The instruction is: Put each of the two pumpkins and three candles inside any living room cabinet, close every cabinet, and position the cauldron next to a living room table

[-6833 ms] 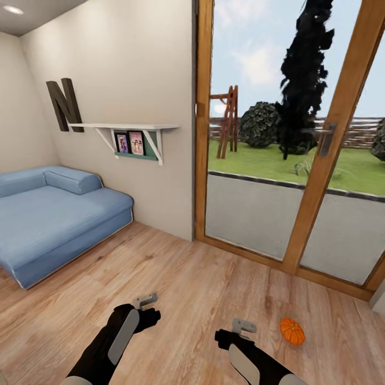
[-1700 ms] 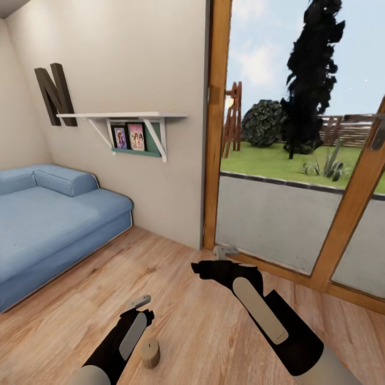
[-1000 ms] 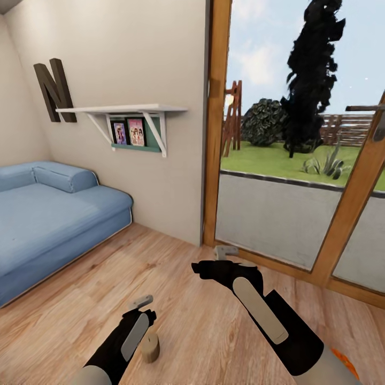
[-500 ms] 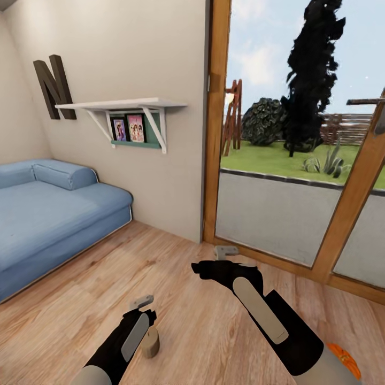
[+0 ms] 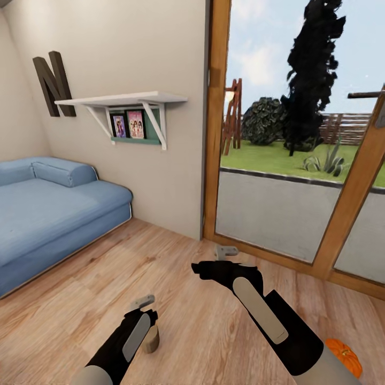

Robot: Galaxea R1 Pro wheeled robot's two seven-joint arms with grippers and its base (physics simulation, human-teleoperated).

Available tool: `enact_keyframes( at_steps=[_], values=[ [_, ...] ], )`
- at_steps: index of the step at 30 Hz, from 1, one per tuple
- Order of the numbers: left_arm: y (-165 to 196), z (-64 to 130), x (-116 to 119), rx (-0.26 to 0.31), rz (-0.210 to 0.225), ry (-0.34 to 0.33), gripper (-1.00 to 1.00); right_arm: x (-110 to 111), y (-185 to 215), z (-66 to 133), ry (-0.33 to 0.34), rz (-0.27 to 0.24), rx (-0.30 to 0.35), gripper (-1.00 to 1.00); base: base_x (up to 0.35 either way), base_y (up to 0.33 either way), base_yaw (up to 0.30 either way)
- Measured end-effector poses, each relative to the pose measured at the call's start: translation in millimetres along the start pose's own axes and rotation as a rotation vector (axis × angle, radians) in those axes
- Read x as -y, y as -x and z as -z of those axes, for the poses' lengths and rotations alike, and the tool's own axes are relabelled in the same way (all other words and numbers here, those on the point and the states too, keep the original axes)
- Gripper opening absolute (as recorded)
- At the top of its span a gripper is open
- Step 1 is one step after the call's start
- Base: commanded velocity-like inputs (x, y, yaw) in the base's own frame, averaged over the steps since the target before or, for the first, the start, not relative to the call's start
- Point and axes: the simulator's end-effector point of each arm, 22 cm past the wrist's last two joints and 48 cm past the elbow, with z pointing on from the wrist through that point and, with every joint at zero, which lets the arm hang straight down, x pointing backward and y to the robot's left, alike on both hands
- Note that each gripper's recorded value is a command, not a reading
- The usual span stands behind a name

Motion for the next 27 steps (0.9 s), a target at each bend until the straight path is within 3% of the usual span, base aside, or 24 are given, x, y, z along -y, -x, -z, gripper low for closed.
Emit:
enact_keyframes(
  at_steps=[27],
  values=[
    [-45,-42.5,-8,-0.014,-0.003,0.002,1.0,13,-58,-26.2,0.0,-0.007,-0.017,1.0,0.0,0.0,0.0]
  ],
)
